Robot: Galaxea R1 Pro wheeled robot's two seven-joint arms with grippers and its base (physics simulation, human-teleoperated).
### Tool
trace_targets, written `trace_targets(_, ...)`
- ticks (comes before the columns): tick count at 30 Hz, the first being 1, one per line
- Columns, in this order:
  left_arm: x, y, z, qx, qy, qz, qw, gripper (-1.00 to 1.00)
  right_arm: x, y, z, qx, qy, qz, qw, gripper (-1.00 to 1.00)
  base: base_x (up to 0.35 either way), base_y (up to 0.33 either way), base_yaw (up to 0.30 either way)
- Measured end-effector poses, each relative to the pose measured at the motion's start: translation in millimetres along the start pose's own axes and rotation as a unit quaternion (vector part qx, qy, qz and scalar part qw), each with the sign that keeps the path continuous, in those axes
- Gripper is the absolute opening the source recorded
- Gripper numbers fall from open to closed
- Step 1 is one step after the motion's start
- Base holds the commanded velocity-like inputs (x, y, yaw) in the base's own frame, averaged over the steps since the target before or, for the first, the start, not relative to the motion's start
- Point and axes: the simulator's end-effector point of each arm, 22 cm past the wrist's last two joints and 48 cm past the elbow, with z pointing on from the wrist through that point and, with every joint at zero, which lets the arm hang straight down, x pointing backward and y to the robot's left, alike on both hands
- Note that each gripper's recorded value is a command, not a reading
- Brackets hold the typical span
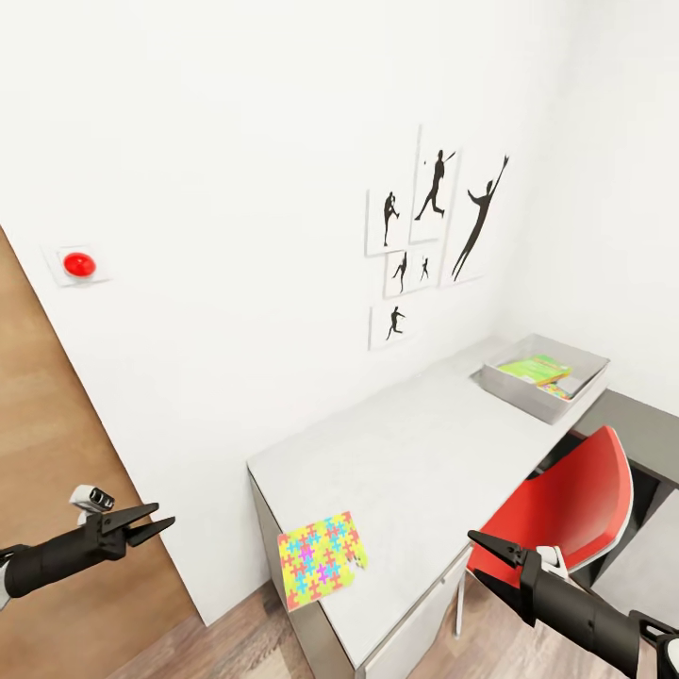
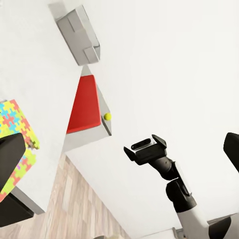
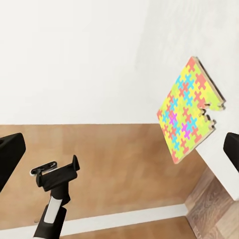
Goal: Put all the toys in the child's room - the three board games (two on the bed and one on the table), the two jigsaw puzzles on the table, and the tennis ball on the table - inside the toy box on the table in the child's room.
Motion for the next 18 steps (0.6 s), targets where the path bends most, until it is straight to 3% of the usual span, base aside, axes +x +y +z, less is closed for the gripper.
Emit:
trace_targets(9, 1, 14, 3.7, -0.012, 0.000, -0.001, 0.9999, 1.00, -3, -6, 3.4, 0.001, -0.001, -0.001, 1.0000, 1.00, 0.000, 0.000, 0.000)
trace_targets(12, 0, 28, 3.5, -0.041, -0.001, -0.001, 0.9991, 1.00, -4, -8, 3.8, 0.001, -0.002, -0.001, 1.0000, 1.00, 0.000, 0.000, 0.000)
trace_targets(18, 0, 35, 2.6, -0.057, -0.002, -0.001, 0.9984, 1.00, -3, -8, 4.1, 0.001, -0.002, -0.001, 1.0000, 1.00, 0.000, 0.000, 0.000)
